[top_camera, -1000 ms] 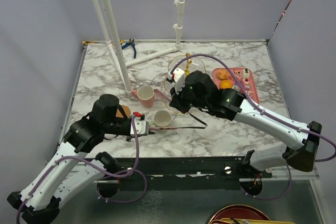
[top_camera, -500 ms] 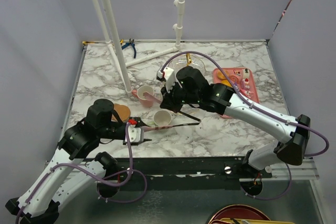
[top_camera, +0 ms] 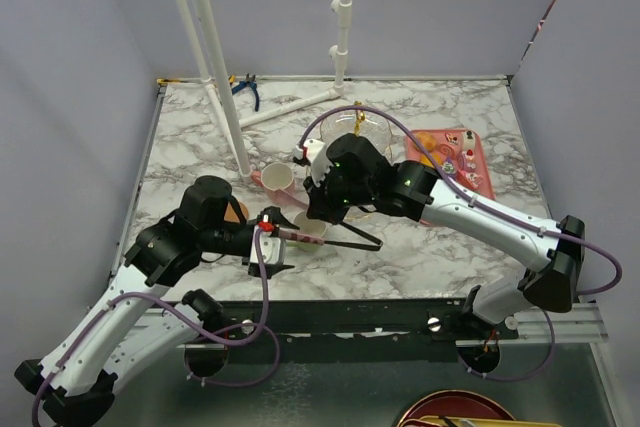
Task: Serve the afternoon tea
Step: Pick up the clamp from the center of the board.
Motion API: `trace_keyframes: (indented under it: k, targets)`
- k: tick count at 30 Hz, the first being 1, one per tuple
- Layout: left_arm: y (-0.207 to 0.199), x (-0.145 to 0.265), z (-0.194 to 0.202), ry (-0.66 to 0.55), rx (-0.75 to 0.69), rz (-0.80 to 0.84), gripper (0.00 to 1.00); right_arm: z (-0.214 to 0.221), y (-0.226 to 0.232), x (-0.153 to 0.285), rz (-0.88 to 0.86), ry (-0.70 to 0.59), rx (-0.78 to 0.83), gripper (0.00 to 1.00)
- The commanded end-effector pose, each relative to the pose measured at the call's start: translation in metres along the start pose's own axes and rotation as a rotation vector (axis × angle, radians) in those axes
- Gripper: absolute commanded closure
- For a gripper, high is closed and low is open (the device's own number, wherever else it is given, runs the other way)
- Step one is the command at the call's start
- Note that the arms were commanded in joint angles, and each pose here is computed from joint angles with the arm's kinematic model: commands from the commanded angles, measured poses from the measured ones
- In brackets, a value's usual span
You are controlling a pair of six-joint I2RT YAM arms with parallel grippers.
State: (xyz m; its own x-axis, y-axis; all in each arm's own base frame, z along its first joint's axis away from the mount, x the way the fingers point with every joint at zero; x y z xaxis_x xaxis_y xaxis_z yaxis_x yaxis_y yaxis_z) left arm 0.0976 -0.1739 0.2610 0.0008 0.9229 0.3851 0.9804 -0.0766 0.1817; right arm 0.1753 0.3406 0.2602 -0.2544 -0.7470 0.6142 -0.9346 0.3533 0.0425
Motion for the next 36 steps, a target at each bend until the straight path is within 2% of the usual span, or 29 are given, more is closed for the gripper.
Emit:
trace_keyframes:
  k: [1, 10, 13, 14, 16, 20, 22, 24, 30, 31, 36]
  targets:
    - [0.005, 0.005, -0.019, -0.025, -0.046, 0.003, 0.28, -0.001, 0.006, 0.007, 0.03, 0.046, 0.036, 1.0]
    - [0.003, -0.001, -0.009, 0.004, 0.008, 0.027, 0.35, -0.008, 0.019, 0.005, 0.088, 0.105, 0.128, 1.0]
    - [0.005, -0.002, -0.007, 0.015, 0.014, 0.026, 0.41, -0.009, 0.024, 0.005, 0.11, 0.128, 0.16, 0.99]
    - [0.004, -0.002, -0.005, 0.025, 0.028, 0.037, 0.52, -0.006, 0.025, 0.003, 0.132, 0.148, 0.177, 0.99]
    - [0.003, -0.002, -0.003, 0.035, 0.03, 0.049, 0.61, -0.006, 0.028, 0.003, 0.137, 0.158, 0.187, 1.0]
    - [0.0, -0.003, 0.004, 0.057, 0.016, 0.069, 0.88, -0.014, 0.033, 0.008, 0.121, 0.134, 0.233, 0.98]
    - [-0.001, -0.004, 0.007, 0.062, 0.013, 0.071, 0.96, -0.019, 0.036, 0.011, 0.118, 0.119, 0.236, 0.94]
    - [-0.002, -0.005, 0.009, 0.065, 0.012, 0.077, 1.0, -0.023, 0.038, 0.014, 0.109, 0.106, 0.239, 0.79]
    - [-0.009, -0.011, 0.017, 0.047, 0.047, 0.121, 1.0, -0.041, 0.042, 0.034, 0.105, -0.006, 0.213, 0.07]
    - [-0.01, -0.013, 0.017, 0.037, 0.066, 0.122, 1.0, -0.046, 0.042, 0.04, 0.106, -0.031, 0.21, 0.01]
    - [-0.006, -0.023, 0.002, -0.112, 0.167, 0.09, 1.0, -0.064, 0.049, 0.073, 0.07, -0.163, 0.212, 0.0]
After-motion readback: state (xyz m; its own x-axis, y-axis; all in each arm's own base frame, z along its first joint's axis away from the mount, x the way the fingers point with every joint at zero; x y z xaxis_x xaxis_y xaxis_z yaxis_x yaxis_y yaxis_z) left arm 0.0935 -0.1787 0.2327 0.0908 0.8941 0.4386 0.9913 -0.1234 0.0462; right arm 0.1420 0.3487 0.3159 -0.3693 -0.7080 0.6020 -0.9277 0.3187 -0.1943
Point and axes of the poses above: each gripper's point midway between its finger pads, its own x axis back along the fingers, its own y axis along the line the jaws close on, z = x × y, the point moved 4 cm from there along x, back along the fingers, and after that the axes turned 9 degrees about x, right-handed, at the moved point
